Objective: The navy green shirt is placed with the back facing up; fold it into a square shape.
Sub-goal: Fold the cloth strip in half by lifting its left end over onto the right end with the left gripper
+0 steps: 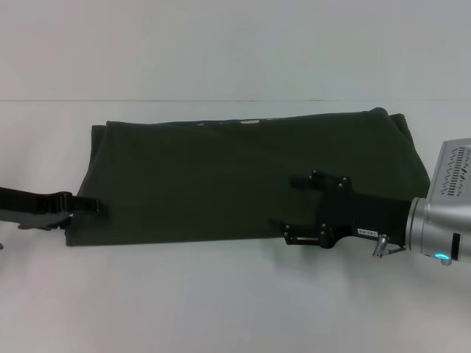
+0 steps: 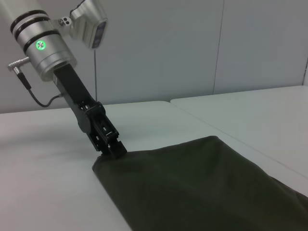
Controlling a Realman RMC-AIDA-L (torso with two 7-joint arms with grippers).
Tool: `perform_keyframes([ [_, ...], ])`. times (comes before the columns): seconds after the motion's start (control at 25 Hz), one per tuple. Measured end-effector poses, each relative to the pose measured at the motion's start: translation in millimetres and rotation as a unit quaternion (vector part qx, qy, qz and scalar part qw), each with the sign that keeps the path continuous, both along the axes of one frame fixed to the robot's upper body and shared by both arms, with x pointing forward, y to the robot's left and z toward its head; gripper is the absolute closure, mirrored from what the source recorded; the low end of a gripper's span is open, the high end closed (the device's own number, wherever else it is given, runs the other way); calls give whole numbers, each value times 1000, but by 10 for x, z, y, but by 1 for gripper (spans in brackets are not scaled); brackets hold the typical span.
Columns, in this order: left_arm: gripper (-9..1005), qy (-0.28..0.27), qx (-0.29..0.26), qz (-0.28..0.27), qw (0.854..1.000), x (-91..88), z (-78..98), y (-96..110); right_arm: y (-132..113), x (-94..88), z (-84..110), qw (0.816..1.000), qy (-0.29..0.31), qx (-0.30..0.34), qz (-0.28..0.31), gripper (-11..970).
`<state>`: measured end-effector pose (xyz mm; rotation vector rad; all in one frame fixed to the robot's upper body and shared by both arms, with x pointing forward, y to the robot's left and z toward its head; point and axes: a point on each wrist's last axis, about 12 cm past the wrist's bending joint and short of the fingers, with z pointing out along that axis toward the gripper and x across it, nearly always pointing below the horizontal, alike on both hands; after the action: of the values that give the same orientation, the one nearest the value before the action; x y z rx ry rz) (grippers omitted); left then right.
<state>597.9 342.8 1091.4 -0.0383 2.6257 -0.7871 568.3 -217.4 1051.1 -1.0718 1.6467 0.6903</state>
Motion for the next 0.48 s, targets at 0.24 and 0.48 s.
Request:
perform_keyframes([
  [0.24,183,2,-1,-4,1000,1,-10,-39,-1,-2,-1,1000,0,0,0,60],
  [0.48,191,10,20,3,1000,-8,-19,6,-7,-15,-8,1000,2,1,0,61],
])
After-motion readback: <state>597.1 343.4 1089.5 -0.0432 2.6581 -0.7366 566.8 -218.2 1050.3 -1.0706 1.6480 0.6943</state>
